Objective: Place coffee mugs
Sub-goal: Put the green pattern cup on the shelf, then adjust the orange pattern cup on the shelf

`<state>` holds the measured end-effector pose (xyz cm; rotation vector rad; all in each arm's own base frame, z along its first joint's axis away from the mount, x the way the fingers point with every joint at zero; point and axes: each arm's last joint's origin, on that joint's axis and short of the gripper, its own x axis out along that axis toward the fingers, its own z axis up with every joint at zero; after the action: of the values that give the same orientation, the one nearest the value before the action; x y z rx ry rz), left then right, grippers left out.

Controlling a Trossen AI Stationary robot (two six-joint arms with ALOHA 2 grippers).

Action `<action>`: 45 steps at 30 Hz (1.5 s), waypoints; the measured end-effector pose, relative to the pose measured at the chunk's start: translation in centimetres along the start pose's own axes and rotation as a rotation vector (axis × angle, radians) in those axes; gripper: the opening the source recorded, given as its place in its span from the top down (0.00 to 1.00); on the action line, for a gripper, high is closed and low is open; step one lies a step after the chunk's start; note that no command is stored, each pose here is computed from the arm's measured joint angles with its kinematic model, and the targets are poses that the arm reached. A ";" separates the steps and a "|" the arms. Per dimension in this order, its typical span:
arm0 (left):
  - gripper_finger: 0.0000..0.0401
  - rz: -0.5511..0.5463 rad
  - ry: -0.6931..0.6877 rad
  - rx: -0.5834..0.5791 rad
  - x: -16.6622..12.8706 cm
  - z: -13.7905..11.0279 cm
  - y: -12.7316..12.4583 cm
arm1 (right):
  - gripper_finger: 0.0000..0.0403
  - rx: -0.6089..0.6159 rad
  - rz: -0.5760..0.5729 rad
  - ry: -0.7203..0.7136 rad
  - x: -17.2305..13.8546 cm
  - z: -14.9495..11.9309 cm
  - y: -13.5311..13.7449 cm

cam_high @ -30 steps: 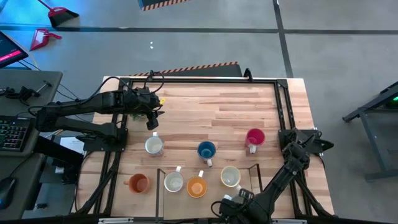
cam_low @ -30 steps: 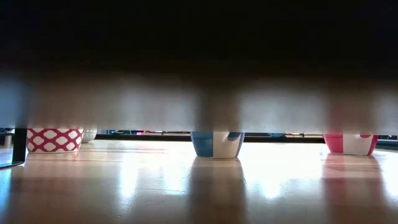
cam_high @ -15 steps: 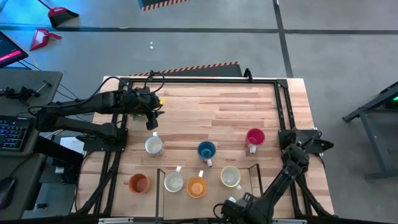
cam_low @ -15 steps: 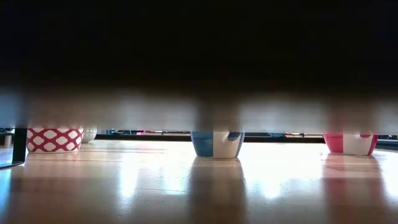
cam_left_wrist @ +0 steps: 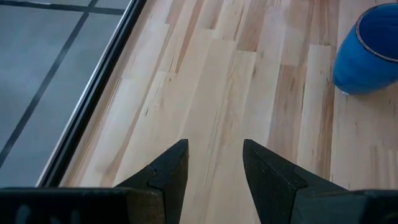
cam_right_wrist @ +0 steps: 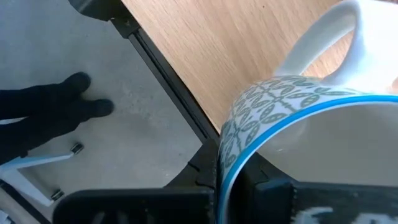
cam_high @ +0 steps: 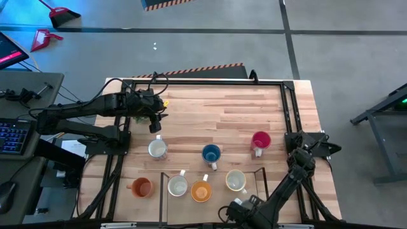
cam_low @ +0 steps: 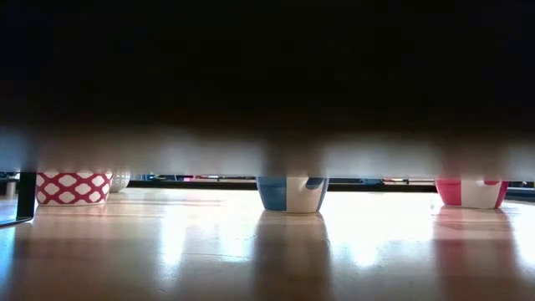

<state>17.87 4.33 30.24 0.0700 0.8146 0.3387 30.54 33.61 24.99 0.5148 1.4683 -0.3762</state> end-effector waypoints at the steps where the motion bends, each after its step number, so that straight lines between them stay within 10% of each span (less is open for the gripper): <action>1: 0.64 0.000 0.000 0.004 0.0 0.0 0.0 | 1.00 0.001 0.001 0.002 0.0 0.1 0.0; 45: 0.64 0.000 -0.001 0.005 0.0 0.0 0.0 | 0.91 0.006 0.050 -0.021 -4.1 0.4 -0.7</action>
<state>17.87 4.33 30.25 0.0750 0.8147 0.3367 30.17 32.54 29.03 0.5502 1.4318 -0.3453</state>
